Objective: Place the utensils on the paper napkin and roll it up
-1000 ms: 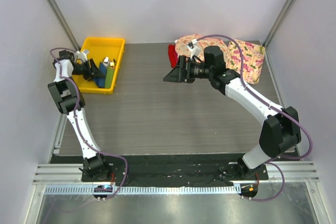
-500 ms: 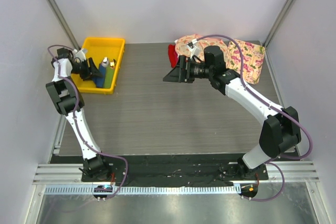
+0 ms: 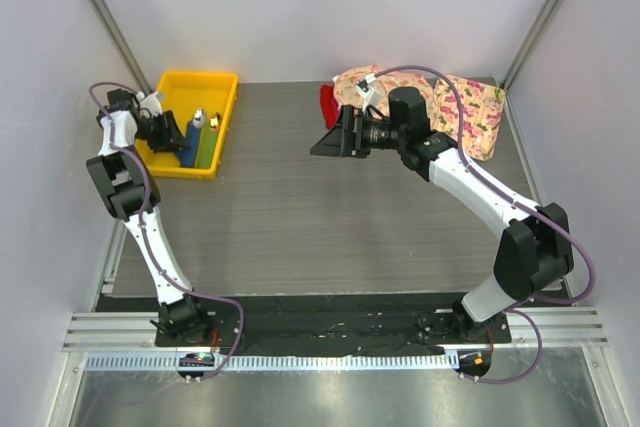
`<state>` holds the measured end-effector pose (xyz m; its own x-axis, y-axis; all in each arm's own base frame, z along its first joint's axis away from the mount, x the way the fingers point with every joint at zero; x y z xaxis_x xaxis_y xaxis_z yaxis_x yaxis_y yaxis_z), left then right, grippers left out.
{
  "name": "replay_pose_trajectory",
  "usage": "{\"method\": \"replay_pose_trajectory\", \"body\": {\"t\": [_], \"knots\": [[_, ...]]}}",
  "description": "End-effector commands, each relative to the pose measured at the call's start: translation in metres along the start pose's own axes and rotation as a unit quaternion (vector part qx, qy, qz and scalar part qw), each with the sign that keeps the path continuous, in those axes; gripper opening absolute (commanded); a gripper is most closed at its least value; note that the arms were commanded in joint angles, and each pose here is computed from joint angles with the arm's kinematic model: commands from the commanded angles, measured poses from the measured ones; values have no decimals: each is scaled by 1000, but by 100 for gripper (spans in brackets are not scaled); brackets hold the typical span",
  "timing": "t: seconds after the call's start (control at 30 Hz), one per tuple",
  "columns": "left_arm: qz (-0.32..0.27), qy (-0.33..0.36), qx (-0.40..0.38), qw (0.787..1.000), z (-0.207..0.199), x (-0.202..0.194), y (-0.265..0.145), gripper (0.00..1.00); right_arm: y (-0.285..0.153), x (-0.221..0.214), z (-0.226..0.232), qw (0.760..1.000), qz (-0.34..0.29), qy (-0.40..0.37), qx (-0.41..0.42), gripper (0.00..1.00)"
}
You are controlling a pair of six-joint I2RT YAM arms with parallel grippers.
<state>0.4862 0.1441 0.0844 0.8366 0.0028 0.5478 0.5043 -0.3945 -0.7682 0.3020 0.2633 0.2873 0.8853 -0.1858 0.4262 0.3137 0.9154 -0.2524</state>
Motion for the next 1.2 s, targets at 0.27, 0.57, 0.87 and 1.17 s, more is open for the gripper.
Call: {"method": "replay_pose_trajectory", "body": {"t": [0.27, 0.57, 0.87, 1.17], "knots": [[15, 33, -27, 999, -21, -6, 5, 30, -5, 6, 18, 999, -14, -25, 29, 97], [19, 9, -46, 999, -27, -13, 8, 30, -5, 6, 18, 999, -13, -26, 29, 97], [-46, -2, 29, 999, -22, 15, -21, 67, -8, 6, 20, 999, -15, -40, 30, 97], [-138, 55, 120, 982, -44, 60, -94, 100, -22, 18, 23, 997, -43, -60, 15, 100]]}}
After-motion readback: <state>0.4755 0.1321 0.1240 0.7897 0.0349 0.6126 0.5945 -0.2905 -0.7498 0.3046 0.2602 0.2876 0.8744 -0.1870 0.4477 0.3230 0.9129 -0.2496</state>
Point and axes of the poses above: each gripper's point midway between its finger pads, its own y axis out along the fingers, its own z axis along the line the jaws close on, x = y × z, the point moved 6 cm from there along -y, back along the fingers, and after that the axes turned 14 degrees about y, right-handed, at the moved point
